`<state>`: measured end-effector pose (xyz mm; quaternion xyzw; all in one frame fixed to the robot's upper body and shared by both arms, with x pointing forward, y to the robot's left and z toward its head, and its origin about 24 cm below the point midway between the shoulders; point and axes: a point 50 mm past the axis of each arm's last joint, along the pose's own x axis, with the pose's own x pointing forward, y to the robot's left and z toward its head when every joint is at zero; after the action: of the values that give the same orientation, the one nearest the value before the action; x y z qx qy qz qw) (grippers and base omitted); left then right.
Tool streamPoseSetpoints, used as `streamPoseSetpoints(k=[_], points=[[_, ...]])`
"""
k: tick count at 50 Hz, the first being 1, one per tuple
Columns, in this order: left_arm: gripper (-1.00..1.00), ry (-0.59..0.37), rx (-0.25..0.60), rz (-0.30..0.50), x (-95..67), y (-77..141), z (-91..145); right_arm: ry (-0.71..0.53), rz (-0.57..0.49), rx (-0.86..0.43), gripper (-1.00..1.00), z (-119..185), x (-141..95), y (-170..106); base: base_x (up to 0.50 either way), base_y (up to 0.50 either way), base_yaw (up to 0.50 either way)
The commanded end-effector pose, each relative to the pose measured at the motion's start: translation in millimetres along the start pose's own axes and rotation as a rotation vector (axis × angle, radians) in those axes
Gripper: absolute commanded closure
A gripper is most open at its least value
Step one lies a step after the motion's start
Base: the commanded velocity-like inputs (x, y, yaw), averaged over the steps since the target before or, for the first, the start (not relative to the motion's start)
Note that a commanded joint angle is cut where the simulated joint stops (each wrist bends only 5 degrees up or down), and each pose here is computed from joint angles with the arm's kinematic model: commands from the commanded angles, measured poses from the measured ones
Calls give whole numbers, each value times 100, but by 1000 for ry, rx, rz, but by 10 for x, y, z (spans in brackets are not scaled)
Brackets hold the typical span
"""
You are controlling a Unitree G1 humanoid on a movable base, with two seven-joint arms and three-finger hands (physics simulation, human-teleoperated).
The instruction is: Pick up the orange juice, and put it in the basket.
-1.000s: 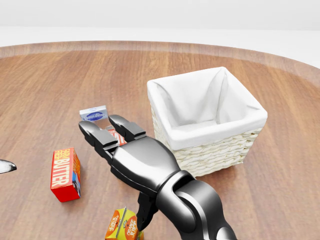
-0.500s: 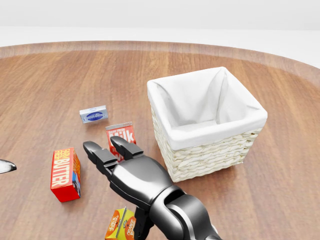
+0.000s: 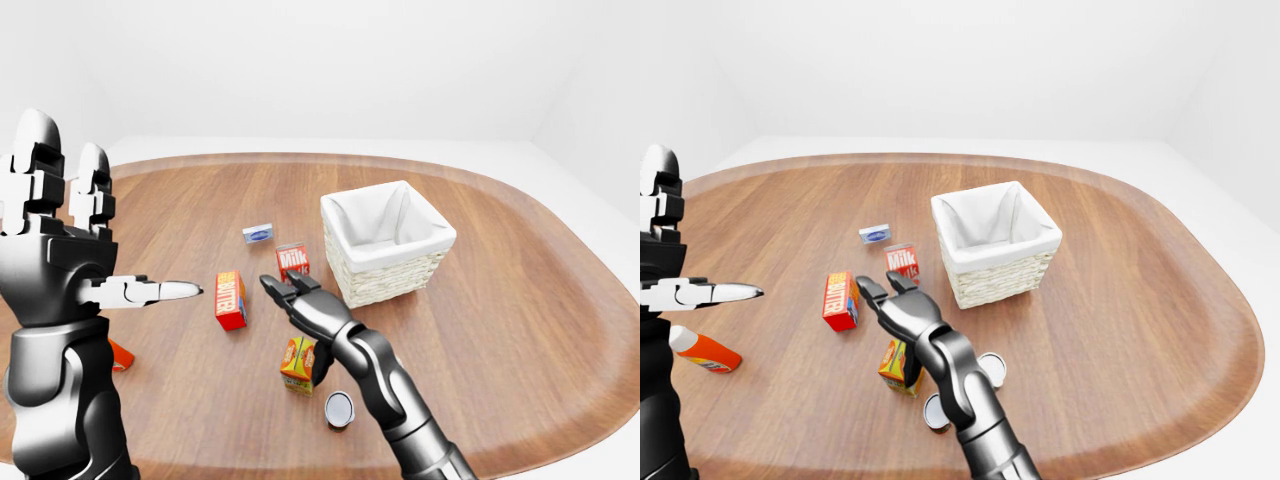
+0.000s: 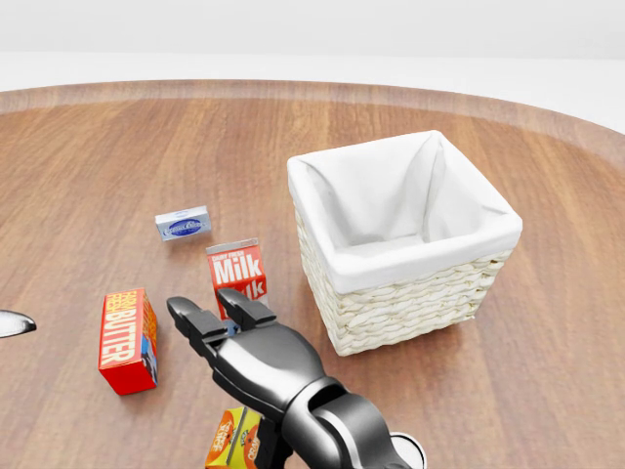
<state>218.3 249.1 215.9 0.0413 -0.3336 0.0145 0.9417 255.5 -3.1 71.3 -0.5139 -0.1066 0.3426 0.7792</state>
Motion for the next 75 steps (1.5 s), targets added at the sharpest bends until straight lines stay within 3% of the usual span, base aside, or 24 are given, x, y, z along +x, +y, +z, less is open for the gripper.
streamPoseSetpoints(k=[1, 72, 73, 74, 75], points=[[-100, -3, -1, 1, -5, -1, 9, 8, 10, 18, -100, -17, 44, 78, 0, 0, 0], [-100, -25, -2, 3, 1, -1, 59, 102, 87, 183, -98, -156, 266, 725, 0, 0, 0], [-100, -25, -2, 3, 2, -1, 57, 103, 87, 184, 22, -157, 267, 728, 0, 0, 0], [-100, -22, -2, 2, 2, -1, 51, 103, 92, 186, 100, -156, 264, 738, 0, 0, 0], [-100, -20, -3, 2, 3, -1, 46, 103, 91, 186, 100, -155, 263, 742, 0, 0, 0]])
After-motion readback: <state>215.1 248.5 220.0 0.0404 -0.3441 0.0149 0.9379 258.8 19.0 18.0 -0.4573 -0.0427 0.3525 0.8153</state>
